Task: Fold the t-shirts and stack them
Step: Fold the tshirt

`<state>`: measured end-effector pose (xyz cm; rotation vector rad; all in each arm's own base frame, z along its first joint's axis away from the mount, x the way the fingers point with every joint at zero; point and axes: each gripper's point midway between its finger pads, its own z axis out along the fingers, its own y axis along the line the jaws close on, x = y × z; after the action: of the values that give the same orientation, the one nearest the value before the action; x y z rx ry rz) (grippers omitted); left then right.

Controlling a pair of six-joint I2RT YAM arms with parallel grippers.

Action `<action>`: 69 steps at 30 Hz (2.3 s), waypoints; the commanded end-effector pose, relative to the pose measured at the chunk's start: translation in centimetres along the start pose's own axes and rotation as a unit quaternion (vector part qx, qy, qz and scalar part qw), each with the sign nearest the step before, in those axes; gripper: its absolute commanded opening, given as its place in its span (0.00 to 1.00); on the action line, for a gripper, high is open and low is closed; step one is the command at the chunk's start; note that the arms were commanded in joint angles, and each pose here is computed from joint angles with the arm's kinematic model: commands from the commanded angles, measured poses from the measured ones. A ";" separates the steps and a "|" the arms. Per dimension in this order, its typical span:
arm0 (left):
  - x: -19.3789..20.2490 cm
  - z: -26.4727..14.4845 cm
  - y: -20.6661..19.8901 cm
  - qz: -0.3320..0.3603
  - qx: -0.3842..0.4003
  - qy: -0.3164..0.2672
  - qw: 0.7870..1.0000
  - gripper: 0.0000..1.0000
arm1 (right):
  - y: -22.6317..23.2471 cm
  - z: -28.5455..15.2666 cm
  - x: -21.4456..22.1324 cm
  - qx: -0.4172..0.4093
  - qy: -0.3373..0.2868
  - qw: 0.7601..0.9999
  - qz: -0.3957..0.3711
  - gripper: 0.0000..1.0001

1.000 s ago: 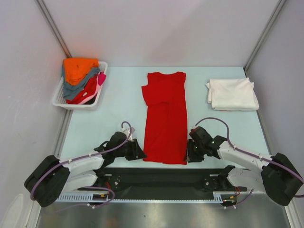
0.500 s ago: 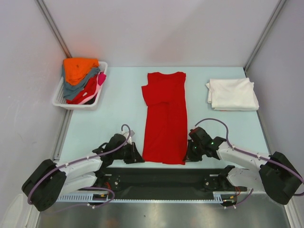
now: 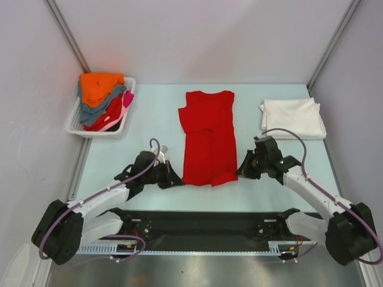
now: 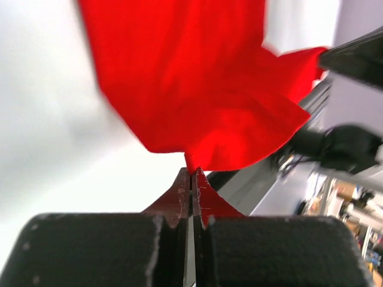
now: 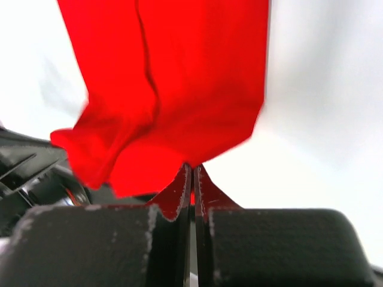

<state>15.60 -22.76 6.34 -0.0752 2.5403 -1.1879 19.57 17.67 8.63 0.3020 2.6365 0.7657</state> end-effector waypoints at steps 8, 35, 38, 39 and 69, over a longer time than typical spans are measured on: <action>-13.4 1.3 -5.1 0.018 0.033 -0.099 0.994 0.00 | 2.4 2.6 -10.9 -0.030 -0.042 0.999 -0.006 0.00; -27.7 7.7 -1.9 0.007 -0.047 -0.139 0.989 0.12 | 1.0 10.0 -26.2 0.015 -0.084 0.996 0.035 0.47; -28.1 8.0 -0.9 0.000 -0.062 -0.138 0.988 0.66 | 0.4 10.0 -26.3 0.030 -0.091 0.995 0.039 0.83; -27.6 7.9 -0.4 0.002 -0.070 -0.134 0.989 0.71 | 0.4 9.7 -25.5 0.029 -0.088 0.995 0.036 0.83; -16.7 8.4 2.4 0.031 -0.062 -0.067 0.995 0.39 | -1.8 9.4 -12.6 0.031 -0.042 0.998 -0.020 0.17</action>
<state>34.24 -23.93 3.89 -0.1584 2.5066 -0.9616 34.69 16.54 3.91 0.3104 2.5985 0.6368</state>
